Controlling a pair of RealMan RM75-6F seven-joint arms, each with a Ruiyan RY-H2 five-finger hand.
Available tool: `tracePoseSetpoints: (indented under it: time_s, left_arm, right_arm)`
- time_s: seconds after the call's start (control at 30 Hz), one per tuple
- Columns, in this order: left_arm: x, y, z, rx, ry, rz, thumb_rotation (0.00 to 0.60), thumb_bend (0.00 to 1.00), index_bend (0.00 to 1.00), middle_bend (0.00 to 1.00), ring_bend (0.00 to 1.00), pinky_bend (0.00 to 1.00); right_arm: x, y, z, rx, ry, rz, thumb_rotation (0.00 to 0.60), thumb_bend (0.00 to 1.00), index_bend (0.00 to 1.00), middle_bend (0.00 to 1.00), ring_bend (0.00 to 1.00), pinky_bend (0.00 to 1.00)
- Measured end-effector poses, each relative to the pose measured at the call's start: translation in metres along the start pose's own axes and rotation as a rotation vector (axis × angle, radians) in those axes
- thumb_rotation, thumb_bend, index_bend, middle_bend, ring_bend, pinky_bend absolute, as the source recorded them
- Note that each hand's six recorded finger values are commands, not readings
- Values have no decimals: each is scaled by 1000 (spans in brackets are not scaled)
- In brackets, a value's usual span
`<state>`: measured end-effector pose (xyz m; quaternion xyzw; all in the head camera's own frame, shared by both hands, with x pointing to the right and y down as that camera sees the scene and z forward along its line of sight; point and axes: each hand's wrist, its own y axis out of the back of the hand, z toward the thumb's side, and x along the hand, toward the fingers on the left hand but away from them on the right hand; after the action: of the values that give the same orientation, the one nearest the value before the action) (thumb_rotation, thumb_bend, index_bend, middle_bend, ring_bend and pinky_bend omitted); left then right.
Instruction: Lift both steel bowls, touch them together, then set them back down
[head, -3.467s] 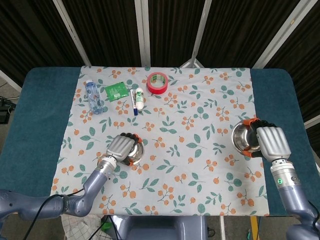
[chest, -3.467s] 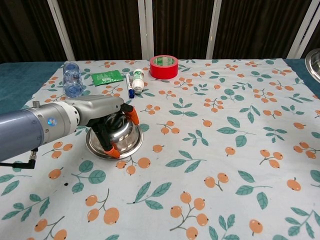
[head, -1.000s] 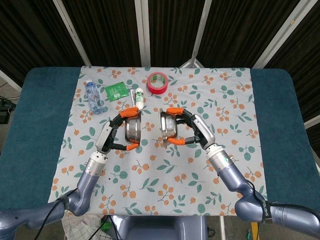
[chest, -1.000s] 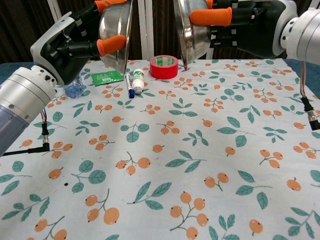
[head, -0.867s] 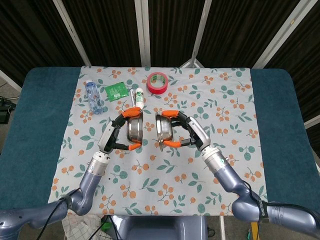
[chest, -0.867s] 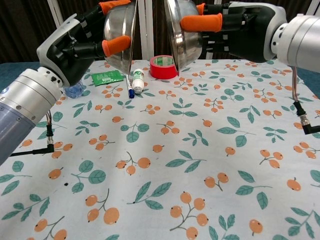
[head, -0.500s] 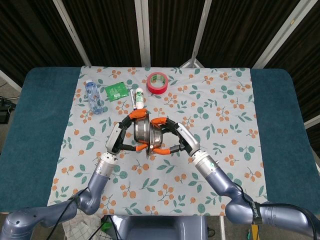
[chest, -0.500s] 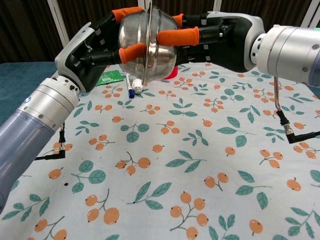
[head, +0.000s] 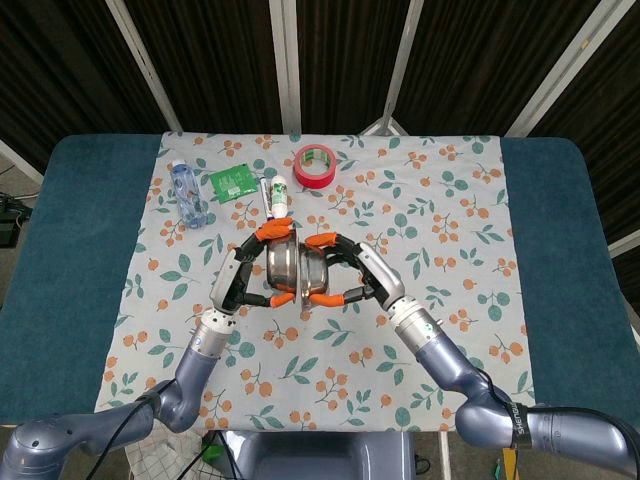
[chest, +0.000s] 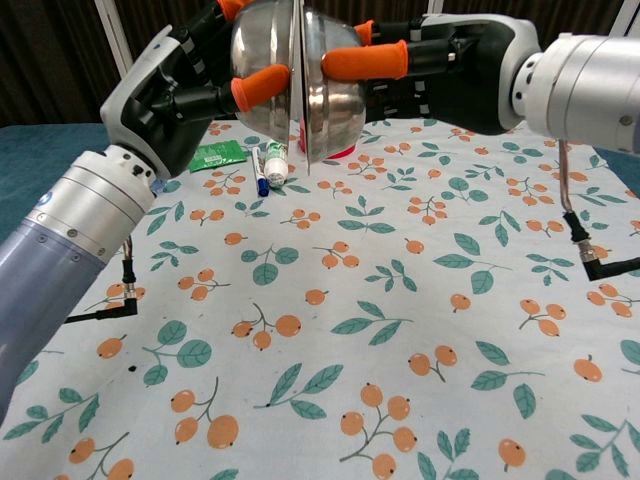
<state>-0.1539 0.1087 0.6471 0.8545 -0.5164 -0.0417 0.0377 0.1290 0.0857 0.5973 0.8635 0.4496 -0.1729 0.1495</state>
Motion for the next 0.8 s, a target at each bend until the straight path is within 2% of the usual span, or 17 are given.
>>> tracePoseSetpoints:
  time_s: [0.1,0.23,0.8]
  left_arm:
    - [-7,3,1,-2,8,-1,600,70,343,156,141,334]
    - [-15,0,-3,-12,22,-10,600,69,343,156,141,333]
    - [-8,-30,-5,-18,-15,-36,600,65,344,155,141,333]
  right_arm:
    - [2,9,2,-13,3,-22,600,52,436,307,377,299]
    - [3,11,3,-12,3,-23,600,52,436,307,377,300]
    - [6,-17,-3,9,-22,64,600,52,436,307,377,300]
